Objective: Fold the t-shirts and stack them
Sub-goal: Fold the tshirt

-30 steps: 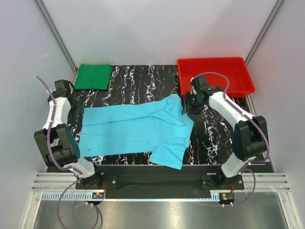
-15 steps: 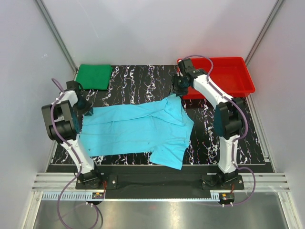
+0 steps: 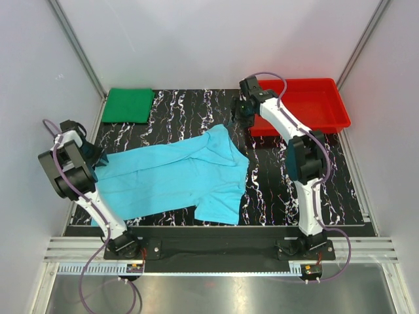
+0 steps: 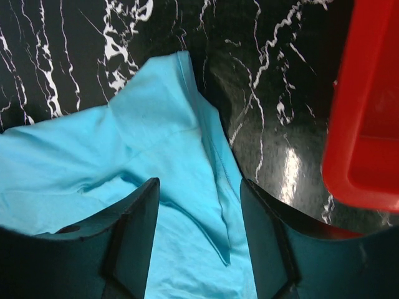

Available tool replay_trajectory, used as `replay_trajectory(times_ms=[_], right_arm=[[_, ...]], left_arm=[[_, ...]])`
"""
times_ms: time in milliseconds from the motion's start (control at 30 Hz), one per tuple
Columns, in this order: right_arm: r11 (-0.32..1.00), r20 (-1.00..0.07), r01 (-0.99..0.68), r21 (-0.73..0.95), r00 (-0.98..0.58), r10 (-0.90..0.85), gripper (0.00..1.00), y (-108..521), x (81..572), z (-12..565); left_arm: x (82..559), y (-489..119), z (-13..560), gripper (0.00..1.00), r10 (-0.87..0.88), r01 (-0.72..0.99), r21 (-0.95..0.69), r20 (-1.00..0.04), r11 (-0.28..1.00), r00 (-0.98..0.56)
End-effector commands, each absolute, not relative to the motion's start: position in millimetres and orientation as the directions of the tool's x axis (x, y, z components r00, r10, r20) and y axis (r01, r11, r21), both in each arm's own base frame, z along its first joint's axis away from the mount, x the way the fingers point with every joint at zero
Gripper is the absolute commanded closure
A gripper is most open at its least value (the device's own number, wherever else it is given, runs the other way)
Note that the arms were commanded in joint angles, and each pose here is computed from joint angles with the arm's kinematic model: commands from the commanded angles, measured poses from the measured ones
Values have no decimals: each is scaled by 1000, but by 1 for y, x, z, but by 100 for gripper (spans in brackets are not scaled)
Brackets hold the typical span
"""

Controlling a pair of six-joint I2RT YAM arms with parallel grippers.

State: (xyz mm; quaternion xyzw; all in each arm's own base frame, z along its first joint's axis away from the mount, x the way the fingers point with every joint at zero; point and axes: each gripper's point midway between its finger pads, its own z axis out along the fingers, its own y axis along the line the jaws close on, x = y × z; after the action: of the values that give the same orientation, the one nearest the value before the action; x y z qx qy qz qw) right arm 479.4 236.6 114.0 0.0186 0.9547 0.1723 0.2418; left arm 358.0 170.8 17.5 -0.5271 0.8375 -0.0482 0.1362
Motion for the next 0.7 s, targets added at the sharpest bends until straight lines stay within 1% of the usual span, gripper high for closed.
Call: replay_trajectory(times_ms=[0, 33, 67, 100, 133, 167, 200, 267, 333, 400, 433, 567, 633, 667], right_arm=[[930, -485, -94, 356, -869, 98, 38, 254, 495, 116], [925, -488, -106, 365, -868, 93, 37, 258, 499, 115], [925, -466, -101, 367, -880, 88, 37, 261, 503, 100], [918, -499, -116, 380, -861, 98, 36, 267, 516, 113], [914, -502, -125, 386, -860, 95, 36, 271, 521, 112], [911, -473, -125, 394, -877, 84, 36, 275, 523, 95], [900, -509, -149, 409, -856, 89, 36, 281, 534, 109], [907, -497, -141, 397, -864, 84, 32, 282, 540, 92], [903, -515, -152, 401, -853, 84, 30, 284, 548, 92], [888, -504, -174, 427, -861, 73, 30, 291, 546, 83], [878, -515, -187, 440, -854, 76, 30, 295, 549, 83], [859, -502, -205, 469, -862, 68, 37, 303, 550, 69], [850, -503, -210, 484, -861, 74, 43, 307, 552, 67], [851, -492, -195, 487, -867, 82, 45, 306, 553, 61]], left_arm=[[331, 190, -4, 73, -897, -895, -113, -151, 433, -415], [331, 189, -4, 73, -896, -893, -114, -147, 436, -419], [334, 188, -4, 73, -896, -890, -125, -147, 438, -420], [335, 186, -4, 73, -897, -888, -140, -140, 438, -420], [336, 185, -3, 73, -897, -886, -148, -138, 438, -420], [338, 186, -2, 73, -896, -883, -161, -148, 440, -419], [337, 183, -2, 73, -894, -880, -166, -144, 444, -424], [337, 182, -1, 73, -893, -879, -167, -152, 446, -424], [333, 182, -3, 73, -891, -879, -161, -154, 449, -427], [332, 182, -3, 73, -889, -878, -154, -156, 452, -430], [331, 182, -3, 73, -890, -880, -153, -157, 449, -427], [330, 182, -2, 73, -890, -880, -156, -164, 449, -425], [330, 183, -2, 72, -890, -881, -151, -167, 448, -424], [329, 183, -2, 72, -890, -882, -148, -167, 448, -424]])
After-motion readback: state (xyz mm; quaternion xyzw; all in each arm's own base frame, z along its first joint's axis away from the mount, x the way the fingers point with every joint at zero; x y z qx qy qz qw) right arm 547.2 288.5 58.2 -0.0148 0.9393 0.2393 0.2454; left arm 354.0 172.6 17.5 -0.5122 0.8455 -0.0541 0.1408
